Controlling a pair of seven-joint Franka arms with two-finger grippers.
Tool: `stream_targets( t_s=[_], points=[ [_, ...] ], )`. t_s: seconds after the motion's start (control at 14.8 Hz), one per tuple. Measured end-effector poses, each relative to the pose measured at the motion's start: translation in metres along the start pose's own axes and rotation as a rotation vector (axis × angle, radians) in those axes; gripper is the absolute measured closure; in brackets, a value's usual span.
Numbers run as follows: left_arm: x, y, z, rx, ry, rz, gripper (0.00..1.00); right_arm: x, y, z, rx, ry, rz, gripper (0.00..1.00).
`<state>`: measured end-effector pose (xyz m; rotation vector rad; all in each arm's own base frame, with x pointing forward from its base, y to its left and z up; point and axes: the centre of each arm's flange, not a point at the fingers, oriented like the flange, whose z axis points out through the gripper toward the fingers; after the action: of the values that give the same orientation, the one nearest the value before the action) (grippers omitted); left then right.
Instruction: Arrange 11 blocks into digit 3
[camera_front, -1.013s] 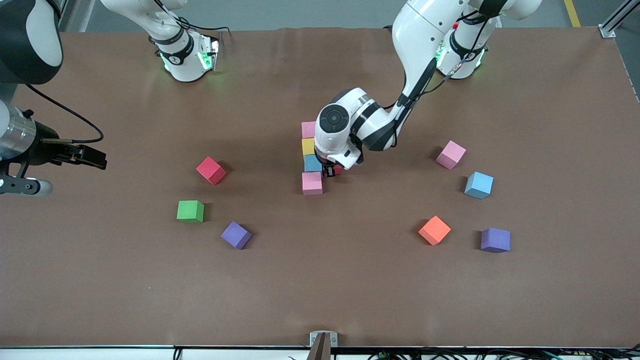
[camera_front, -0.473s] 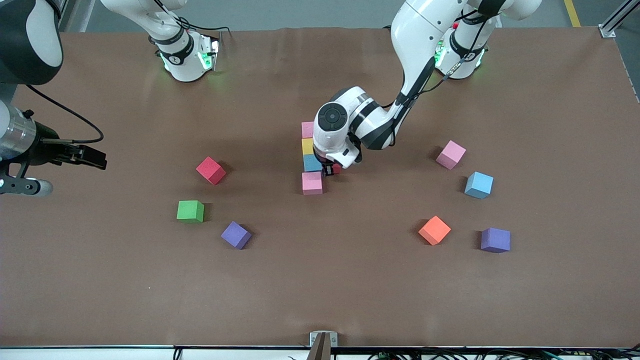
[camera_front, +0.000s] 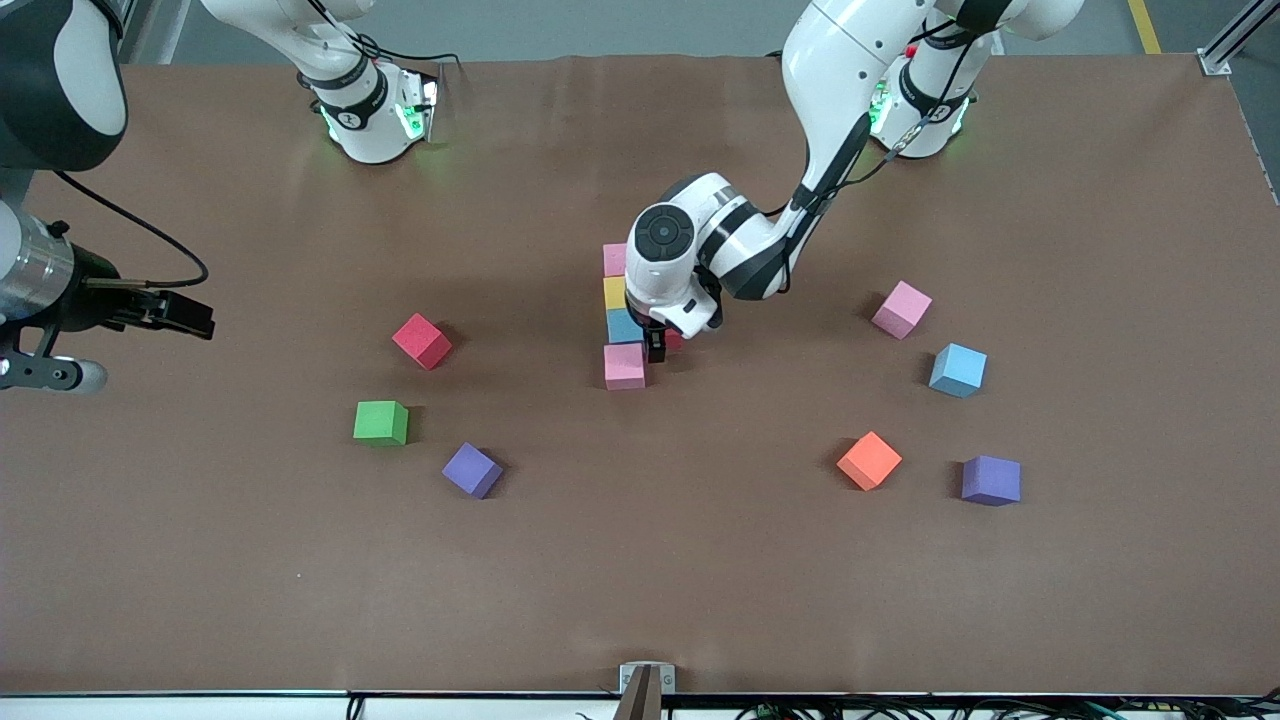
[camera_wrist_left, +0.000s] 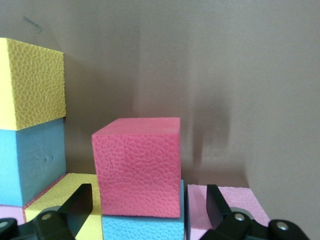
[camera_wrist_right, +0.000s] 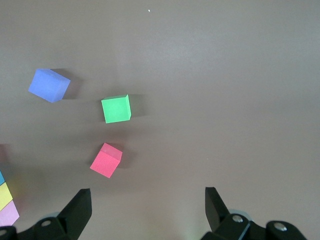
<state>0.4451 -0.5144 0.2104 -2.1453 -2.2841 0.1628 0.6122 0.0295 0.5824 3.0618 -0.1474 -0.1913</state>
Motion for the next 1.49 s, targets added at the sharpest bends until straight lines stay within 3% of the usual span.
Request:
stream_targets(
  t_s=[0.2,0.54,1.08,1.49],
  points=[
    [-0.002,0.004,-0.027,-0.013,-0.009,0.020,0.00,0.000,0.000,0.002,0.000,-0.002,0.000,0.00],
    [0.024,0.013,-0.124,0.006,0.048,0.138,0.00,0.001,0.000,0.002,0.000,0.000,0.000,0.00],
    [0.190,0.144,-0.182,-0.016,0.071,0.399,0.00,-0.007,0.002,-0.008,0.003,0.016,0.001,0.00],
    [0.297,0.211,-0.141,0.022,0.067,0.501,0.00,-0.021,0.017,-0.008,0.023,0.014,0.014,0.00]
  ],
)
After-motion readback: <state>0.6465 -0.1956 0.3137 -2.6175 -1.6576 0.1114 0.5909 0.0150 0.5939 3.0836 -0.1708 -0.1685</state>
